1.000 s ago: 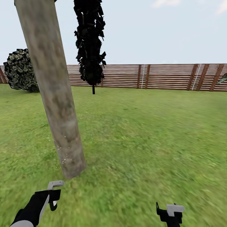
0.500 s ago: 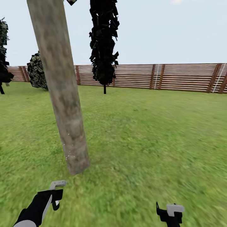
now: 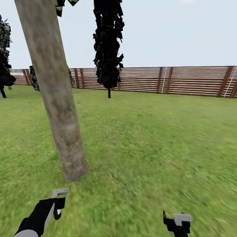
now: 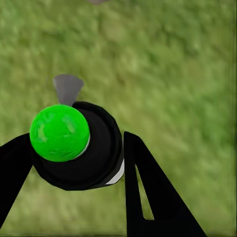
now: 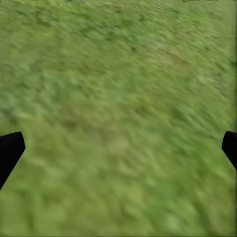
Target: In the garden, pick up the pesticide atomizer on the floor and spray pesticide onto both trees until each tree trunk is fully covered.
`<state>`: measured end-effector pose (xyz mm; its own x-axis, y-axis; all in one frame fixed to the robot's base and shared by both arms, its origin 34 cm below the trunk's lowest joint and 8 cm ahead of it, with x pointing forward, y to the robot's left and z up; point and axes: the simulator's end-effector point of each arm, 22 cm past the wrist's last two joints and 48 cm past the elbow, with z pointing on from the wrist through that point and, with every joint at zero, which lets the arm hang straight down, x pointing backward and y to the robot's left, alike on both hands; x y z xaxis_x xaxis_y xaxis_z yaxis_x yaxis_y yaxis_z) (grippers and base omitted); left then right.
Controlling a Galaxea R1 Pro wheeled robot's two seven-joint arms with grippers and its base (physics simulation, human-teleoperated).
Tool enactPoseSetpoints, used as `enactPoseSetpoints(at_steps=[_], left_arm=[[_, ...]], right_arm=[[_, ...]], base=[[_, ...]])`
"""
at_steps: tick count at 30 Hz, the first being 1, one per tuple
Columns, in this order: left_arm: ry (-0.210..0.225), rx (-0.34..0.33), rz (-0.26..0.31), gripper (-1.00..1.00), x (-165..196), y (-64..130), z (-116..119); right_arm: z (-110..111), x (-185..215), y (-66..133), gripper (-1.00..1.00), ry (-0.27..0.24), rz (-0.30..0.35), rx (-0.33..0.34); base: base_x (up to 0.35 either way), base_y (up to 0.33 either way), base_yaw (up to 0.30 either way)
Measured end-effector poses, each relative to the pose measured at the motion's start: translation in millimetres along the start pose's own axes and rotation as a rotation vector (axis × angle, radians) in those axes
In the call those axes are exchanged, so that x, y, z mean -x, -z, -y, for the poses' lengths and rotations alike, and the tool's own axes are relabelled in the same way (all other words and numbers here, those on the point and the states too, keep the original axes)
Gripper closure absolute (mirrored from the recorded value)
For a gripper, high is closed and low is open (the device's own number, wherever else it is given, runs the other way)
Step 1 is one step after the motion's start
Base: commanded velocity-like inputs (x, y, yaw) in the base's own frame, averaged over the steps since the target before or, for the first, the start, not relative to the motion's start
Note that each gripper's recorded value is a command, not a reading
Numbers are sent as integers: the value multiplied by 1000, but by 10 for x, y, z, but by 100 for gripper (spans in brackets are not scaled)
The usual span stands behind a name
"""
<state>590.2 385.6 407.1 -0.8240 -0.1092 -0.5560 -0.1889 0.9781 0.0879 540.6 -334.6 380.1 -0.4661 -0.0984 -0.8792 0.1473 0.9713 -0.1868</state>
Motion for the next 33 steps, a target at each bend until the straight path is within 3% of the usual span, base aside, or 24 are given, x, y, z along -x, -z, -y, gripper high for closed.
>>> enactPoseSetpoints(at_steps=[13,19,33], left_arm=[[11,9,1,100,5,1,-61],[11,9,1,100,3,1,-66],[9,15,1,100,7,1,-99]], right_arm=[[16,0,-2,-100,2,0,-1],[2,0,0,-100,0,0,0],[-11,0,2,-100,-1,0,1]], base=[[112,-240,72],[-94,-263,41],[-148,-141,242]])
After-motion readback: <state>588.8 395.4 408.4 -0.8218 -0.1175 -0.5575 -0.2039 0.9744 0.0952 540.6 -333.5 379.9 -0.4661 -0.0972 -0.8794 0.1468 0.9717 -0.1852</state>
